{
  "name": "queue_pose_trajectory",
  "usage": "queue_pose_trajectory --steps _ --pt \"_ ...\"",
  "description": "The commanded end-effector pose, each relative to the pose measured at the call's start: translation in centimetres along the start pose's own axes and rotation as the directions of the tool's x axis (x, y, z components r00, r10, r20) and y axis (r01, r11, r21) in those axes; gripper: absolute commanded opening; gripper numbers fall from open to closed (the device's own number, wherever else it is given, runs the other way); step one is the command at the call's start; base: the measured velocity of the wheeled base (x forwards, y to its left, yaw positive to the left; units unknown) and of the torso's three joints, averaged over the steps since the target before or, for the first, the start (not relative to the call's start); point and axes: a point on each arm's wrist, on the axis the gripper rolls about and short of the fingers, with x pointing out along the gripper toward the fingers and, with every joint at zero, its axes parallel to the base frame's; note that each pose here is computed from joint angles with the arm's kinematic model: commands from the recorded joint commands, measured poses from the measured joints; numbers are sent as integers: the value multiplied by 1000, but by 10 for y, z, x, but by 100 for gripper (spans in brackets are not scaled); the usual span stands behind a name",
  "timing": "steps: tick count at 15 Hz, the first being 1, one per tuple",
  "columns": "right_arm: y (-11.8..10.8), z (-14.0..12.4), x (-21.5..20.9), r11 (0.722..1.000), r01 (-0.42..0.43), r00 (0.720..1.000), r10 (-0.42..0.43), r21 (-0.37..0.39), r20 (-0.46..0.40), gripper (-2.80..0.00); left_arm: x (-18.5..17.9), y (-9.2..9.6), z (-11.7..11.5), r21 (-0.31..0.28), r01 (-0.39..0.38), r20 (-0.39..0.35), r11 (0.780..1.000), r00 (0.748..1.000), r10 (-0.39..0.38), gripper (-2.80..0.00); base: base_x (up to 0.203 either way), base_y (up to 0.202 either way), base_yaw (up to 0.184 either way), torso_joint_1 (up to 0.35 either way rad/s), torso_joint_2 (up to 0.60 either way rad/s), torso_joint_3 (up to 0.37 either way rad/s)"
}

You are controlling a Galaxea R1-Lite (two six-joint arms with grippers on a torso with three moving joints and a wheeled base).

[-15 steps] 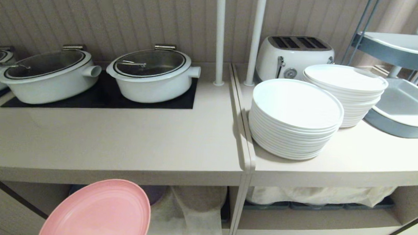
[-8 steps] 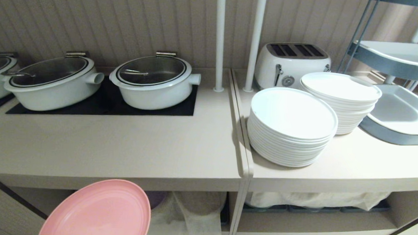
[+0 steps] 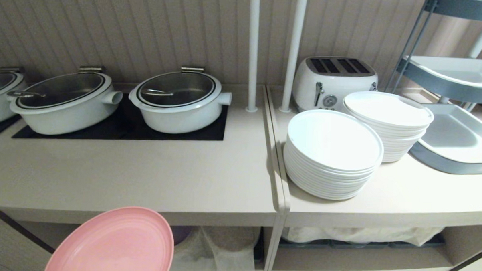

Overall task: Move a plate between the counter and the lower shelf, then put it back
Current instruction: Put the plate

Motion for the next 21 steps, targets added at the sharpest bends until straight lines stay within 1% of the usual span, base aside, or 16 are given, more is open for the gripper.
queue_pose_trajectory --steps 1,13,21 --pt "0 0 0 1000 0 1000 0 1 0 -280 1 0 0 -3 -5 -4 1000 1000 5 -280 0 0 0 137 -264 -137" --pt "0 0 0 1000 0 1000 0 1 0 -280 0 0 1 -4 0 2 1000 1000 0 -280 0 0 0 88 -177 -87" --pt "0 0 0 1000 0 1000 0 2 0 -280 0 -1 1 -6 1 2 1000 1000 -1 -280 0 0 0 2 -6 -1"
